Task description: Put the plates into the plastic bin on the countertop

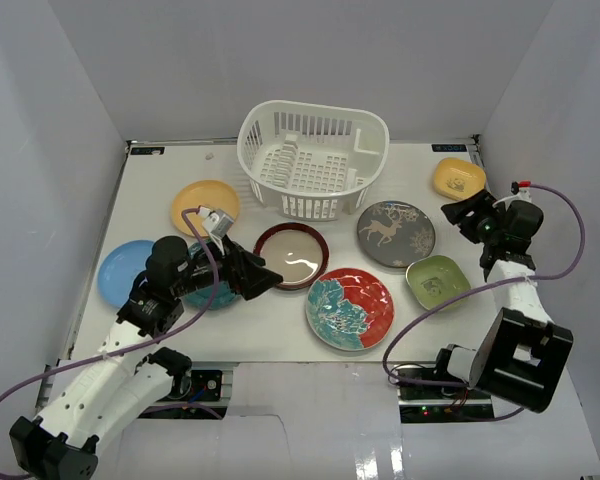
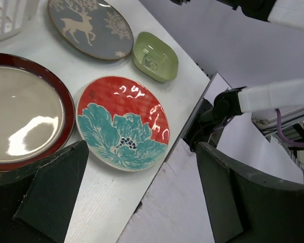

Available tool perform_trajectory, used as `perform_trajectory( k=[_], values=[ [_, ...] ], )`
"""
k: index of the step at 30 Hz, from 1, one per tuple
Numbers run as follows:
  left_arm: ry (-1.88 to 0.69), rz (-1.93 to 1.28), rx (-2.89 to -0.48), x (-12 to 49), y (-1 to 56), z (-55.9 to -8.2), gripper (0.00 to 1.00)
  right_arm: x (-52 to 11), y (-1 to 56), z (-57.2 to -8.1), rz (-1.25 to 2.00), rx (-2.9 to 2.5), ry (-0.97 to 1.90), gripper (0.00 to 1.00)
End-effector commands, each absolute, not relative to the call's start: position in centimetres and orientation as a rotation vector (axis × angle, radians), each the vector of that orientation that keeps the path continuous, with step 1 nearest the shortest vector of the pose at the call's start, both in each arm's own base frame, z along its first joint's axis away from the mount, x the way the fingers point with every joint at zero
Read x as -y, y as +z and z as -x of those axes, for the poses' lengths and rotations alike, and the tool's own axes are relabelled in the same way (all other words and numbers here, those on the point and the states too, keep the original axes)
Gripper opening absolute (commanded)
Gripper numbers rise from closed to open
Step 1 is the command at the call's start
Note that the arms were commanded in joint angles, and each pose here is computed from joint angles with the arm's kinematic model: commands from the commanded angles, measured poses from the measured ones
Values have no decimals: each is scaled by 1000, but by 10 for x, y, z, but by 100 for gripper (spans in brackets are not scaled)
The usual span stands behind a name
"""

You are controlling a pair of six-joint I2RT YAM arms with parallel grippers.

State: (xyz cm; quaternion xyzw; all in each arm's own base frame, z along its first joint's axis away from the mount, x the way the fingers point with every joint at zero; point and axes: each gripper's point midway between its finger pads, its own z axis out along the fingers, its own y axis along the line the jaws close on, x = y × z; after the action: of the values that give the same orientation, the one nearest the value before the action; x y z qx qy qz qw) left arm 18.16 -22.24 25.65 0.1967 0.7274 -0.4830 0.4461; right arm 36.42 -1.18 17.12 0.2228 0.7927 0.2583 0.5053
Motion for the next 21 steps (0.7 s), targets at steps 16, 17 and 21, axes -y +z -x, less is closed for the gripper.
perform_trajectory(
  k=[16,17,21],
  values=[
    [-1272,-660,-1779,240,251,-144,98,46,70,-391,-494,-2005,791,69],
    [-1274,-661,-1782,240,250,-144,98,43,66,-390,-500,-2019,813,69],
    [-1269,-658,-1785,240,249,-145,98,37,46,-387,-520,-2065,866,70]
  ],
)
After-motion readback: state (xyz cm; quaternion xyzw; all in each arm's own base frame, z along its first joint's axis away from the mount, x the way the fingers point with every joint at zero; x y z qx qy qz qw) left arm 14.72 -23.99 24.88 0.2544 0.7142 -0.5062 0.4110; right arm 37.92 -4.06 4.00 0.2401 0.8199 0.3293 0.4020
